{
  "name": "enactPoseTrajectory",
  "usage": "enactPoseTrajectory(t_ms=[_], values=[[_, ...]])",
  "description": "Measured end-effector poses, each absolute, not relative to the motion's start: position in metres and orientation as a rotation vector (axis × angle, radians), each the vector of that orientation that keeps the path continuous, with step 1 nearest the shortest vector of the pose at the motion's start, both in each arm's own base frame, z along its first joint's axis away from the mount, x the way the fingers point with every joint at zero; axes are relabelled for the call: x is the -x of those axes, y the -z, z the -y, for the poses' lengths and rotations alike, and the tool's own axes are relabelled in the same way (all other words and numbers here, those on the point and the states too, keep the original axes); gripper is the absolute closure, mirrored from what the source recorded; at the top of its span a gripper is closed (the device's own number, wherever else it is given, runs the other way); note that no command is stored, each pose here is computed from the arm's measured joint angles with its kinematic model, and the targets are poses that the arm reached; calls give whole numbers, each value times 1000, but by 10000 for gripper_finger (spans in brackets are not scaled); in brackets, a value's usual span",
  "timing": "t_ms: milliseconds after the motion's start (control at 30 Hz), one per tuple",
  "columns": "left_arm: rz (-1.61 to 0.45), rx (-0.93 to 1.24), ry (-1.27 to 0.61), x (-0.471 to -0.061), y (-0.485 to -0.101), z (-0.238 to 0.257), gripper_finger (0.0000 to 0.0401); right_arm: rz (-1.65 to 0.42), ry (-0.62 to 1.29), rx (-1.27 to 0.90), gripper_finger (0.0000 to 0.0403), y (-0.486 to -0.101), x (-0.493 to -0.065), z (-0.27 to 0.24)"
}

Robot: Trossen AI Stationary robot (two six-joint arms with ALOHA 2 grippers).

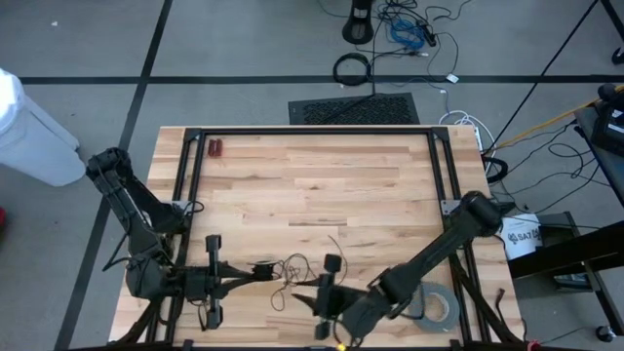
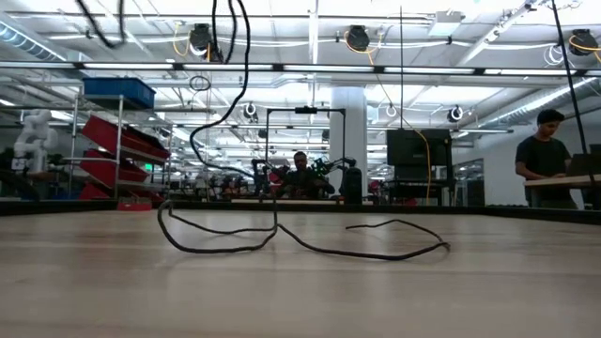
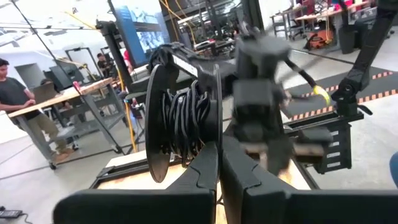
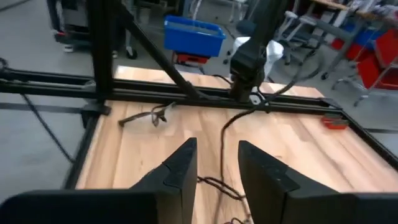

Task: Coil cords
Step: Coil the black wire on the spool

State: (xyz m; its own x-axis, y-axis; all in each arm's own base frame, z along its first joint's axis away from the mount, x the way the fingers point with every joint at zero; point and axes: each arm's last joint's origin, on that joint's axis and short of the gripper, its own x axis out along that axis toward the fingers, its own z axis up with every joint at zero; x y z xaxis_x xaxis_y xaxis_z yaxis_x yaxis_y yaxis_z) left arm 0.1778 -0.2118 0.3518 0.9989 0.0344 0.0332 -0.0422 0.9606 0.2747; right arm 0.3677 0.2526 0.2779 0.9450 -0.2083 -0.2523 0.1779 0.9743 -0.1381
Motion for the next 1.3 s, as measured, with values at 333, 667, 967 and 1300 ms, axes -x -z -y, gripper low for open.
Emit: enactPoseTrajectory(t_ms=[333,667,967,1300], values=[[28,-281,-29,-176,-352,213,398,-252,278,85,243,-231,-397,-252],[29,-297,-26,-174,-352,215,398,-265,291,132,248,-231,-404,-241],[29,-297,-23,-172,-352,216,398,-260,278,130,359,-231,-409,-236],[62,-267,38,-152,-362,218,398,-296,259,147,401,-226,-402,-244]])
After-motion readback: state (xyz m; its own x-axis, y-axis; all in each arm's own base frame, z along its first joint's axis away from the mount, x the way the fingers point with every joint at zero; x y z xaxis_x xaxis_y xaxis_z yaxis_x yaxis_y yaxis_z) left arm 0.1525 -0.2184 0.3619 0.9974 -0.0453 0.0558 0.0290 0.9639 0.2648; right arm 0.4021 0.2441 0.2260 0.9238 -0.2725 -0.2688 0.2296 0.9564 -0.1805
